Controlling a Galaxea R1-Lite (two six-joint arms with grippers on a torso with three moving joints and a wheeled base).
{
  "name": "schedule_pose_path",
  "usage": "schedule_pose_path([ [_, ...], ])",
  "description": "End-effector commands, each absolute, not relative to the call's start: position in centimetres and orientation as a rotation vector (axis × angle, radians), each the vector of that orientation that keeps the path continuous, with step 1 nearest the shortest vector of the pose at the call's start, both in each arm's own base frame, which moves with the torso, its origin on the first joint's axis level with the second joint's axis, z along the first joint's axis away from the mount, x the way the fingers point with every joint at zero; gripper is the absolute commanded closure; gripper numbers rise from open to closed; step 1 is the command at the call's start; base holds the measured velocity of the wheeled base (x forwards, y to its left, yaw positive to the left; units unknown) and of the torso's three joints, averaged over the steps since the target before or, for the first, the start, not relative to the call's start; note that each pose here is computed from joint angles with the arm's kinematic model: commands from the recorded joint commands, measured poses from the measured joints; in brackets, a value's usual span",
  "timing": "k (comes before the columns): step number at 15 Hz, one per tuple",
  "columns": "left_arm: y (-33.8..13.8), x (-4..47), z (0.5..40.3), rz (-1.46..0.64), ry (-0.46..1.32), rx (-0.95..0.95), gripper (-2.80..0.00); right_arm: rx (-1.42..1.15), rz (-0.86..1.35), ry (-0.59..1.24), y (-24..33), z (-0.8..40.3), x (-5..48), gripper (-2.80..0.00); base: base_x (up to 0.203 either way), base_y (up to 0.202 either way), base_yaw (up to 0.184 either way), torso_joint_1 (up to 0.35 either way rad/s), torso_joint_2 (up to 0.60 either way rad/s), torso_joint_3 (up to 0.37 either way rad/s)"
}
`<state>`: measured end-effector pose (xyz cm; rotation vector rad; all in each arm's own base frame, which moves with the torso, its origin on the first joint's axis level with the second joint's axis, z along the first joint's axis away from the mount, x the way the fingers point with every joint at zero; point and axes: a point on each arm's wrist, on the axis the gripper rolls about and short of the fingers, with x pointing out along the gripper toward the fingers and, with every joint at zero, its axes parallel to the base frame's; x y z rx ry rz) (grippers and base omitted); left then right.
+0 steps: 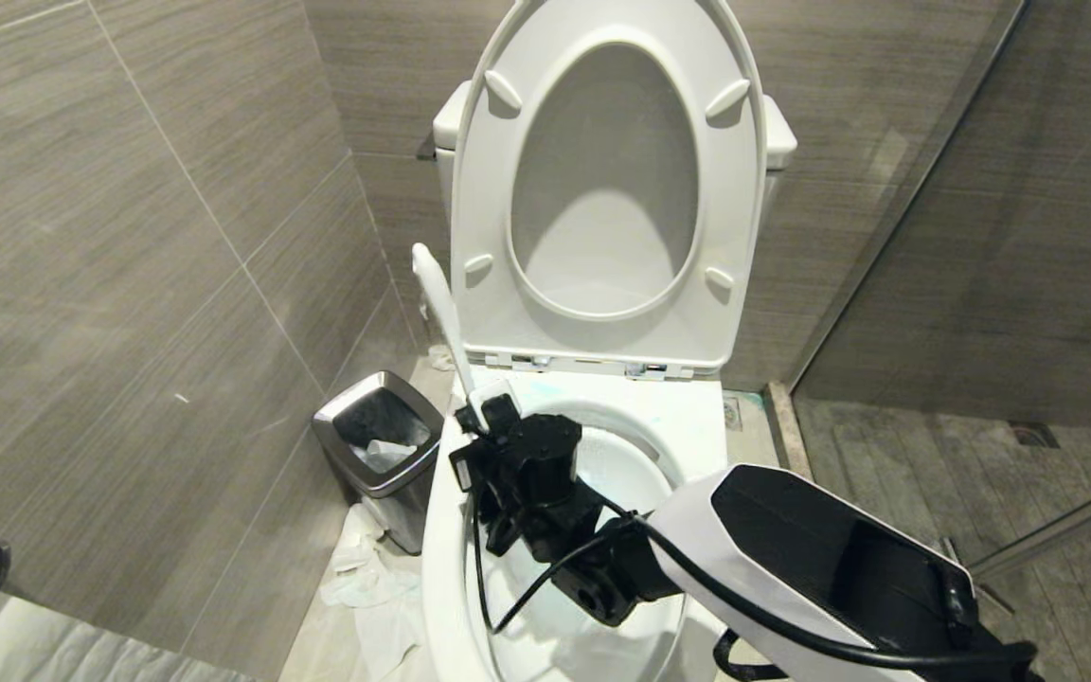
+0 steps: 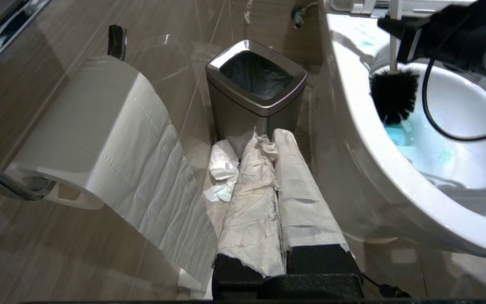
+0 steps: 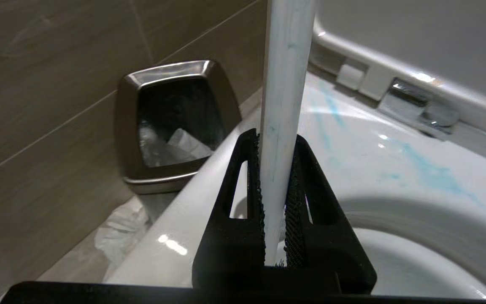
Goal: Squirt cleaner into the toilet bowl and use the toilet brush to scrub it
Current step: Scrub the toilet bowl
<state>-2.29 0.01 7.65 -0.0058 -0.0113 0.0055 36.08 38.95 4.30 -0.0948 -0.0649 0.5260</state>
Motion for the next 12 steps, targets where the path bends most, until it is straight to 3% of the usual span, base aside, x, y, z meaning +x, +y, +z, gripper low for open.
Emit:
schedule_pose_path([
  [1, 0.0, -2.2, 7.4, 0.006, -0.003, -0.006, 0.0, -0.107, 0.537, -0.047, 38.9, 3.7, 35.3, 0.0, 0.0, 0.0, 0.0, 0.0, 0.0, 0.0],
  [8, 0.0, -2.2, 7.4, 0.006, -0.003, -0.006, 0.0, -0.177, 0.549, 0.064, 33.2, 0.1, 30.0, 0.0, 0.0, 0.0, 0.0, 0.0, 0.0, 0.0],
  [12, 0.0, -2.2, 7.4, 0.006, -0.003, -0.006, 0.0, -0.158, 0.415, 0.046, 27.7, 0.1, 33.0, 0.0, 0.0, 0.0, 0.0, 0.0, 0.0, 0.0],
])
